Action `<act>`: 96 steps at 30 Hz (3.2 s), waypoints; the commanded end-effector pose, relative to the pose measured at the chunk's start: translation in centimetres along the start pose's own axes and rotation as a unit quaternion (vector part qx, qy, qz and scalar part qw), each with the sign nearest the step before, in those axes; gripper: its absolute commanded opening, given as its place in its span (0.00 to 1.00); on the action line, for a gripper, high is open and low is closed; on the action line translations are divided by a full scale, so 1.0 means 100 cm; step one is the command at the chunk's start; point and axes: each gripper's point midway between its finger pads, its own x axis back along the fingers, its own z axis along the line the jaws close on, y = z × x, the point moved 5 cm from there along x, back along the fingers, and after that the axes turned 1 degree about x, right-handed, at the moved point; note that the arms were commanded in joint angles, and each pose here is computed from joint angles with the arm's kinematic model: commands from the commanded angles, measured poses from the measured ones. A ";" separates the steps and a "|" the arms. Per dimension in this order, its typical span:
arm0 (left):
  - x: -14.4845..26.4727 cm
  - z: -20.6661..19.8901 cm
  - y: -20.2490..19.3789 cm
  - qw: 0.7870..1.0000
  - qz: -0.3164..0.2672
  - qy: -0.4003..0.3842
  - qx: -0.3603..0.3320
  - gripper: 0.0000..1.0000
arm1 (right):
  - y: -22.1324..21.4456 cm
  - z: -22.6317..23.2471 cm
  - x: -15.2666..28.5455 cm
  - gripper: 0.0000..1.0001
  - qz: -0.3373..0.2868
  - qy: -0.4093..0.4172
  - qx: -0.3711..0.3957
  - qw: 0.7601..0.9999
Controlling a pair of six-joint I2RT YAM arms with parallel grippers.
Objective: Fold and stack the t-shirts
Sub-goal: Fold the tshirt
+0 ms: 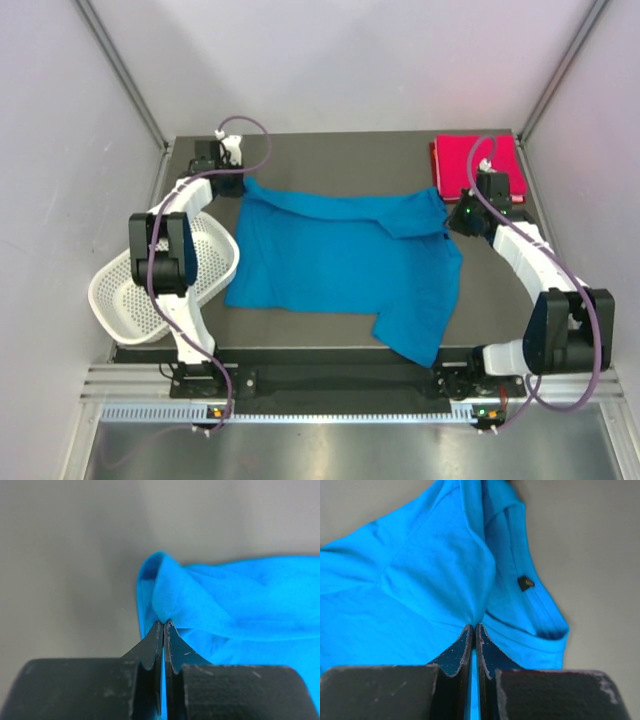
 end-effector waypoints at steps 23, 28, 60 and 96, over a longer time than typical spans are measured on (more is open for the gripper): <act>0.022 -0.007 -0.021 0.995 0.046 0.077 -0.032 0.00 | -0.028 -0.009 0.029 0.00 -0.022 0.009 -0.052 0.998; 0.029 -0.006 -0.031 0.993 0.076 0.091 -0.027 0.00 | -0.044 -0.011 0.024 0.00 -0.007 0.021 -0.063 0.998; 0.018 -0.032 -0.015 0.985 0.150 0.019 0.083 0.32 | -0.080 -0.023 0.020 0.01 0.033 0.023 -0.064 0.997; -0.041 -0.111 -0.027 0.975 0.147 -0.053 0.158 0.26 | 0.071 0.006 -0.064 0.39 -0.063 -0.083 0.105 0.989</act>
